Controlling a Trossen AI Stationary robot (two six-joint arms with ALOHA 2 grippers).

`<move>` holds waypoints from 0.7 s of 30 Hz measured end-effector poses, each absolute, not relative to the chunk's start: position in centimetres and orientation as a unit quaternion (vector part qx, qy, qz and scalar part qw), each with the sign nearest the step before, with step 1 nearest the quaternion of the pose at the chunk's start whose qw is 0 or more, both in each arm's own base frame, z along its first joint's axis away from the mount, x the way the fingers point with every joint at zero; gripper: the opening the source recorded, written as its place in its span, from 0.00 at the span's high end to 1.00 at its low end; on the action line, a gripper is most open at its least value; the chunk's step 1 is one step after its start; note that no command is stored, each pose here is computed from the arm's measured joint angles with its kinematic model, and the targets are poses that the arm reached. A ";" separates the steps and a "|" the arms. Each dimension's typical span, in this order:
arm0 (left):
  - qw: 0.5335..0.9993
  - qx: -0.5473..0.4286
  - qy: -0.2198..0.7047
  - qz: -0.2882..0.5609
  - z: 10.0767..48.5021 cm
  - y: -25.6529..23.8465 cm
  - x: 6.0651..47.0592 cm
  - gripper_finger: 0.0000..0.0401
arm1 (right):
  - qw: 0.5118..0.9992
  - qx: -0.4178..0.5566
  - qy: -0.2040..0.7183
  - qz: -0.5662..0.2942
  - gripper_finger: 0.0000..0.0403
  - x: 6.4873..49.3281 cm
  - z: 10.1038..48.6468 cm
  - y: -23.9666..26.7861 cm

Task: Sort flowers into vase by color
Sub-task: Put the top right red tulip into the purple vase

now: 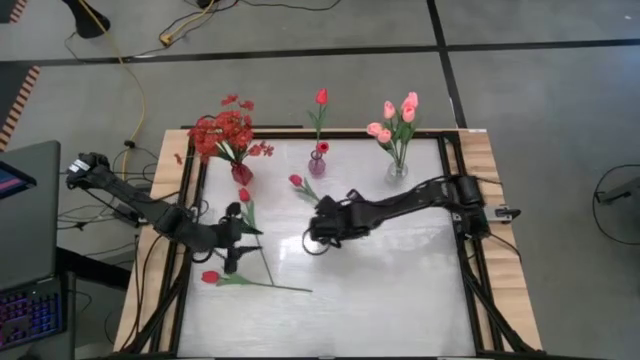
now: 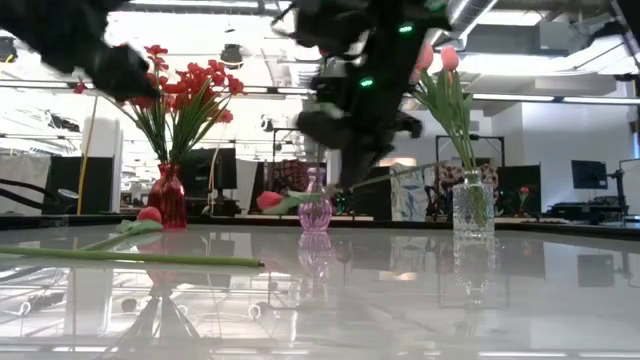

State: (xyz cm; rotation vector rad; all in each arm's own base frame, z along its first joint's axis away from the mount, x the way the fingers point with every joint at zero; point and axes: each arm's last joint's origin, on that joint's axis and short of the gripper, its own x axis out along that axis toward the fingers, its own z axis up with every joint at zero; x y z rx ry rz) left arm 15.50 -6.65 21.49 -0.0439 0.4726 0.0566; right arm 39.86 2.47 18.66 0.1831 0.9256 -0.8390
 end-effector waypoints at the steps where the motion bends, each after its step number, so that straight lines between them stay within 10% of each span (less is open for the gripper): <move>1: 0.981 -0.039 0.191 0.004 21.4 -6.7 15.5 0.56 | 0.819 0.104 0.414 -0.384 0.96 39.1 19.0 2.4; 7: 0.988 -0.116 0.047 -0.085 20.0 -6.4 15.0 0.56 | 0.906 0.188 0.226 -0.304 0.96 35.9 20.3 2.5; 21: 0.983 -0.181 -0.042 0.014 19.7 -6.2 17.2 0.56 | 0.970 0.219 -0.021 -0.106 0.95 35.8 21.9 3.7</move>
